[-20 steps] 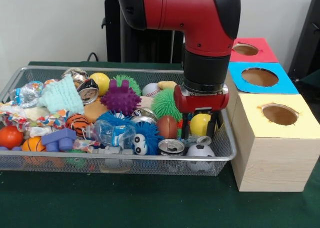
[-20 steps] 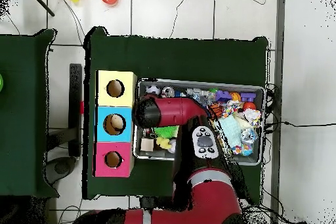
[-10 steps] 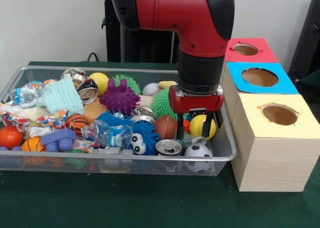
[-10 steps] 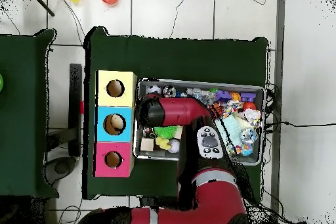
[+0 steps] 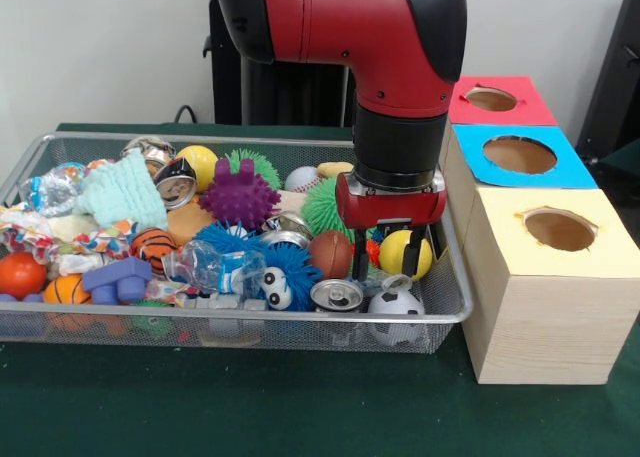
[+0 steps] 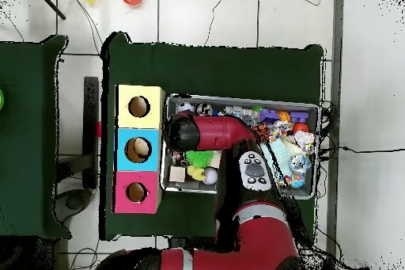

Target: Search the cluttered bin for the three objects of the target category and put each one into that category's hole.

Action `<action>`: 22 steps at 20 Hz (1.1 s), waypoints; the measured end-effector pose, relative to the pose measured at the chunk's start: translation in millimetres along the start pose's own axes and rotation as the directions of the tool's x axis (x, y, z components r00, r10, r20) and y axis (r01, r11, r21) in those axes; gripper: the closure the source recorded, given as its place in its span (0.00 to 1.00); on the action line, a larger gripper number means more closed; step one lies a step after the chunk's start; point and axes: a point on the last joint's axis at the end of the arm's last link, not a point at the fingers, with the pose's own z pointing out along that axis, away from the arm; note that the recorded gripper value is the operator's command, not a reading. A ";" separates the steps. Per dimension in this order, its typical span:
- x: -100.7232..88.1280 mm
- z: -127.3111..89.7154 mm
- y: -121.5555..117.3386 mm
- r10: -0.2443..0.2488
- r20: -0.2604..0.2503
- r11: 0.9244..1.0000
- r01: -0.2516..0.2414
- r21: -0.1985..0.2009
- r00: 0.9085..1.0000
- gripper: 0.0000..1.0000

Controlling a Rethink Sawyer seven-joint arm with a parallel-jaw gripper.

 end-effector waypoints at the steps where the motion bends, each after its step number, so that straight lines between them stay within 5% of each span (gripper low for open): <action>1: 0.1 0.0 0.1 0.000 0.000 1.000 0.000 0.000 1.000 1.00; 22: 4.0 -10.0 2.0 0.010 -0.006 1.000 -0.010 -0.006 1.000 1.00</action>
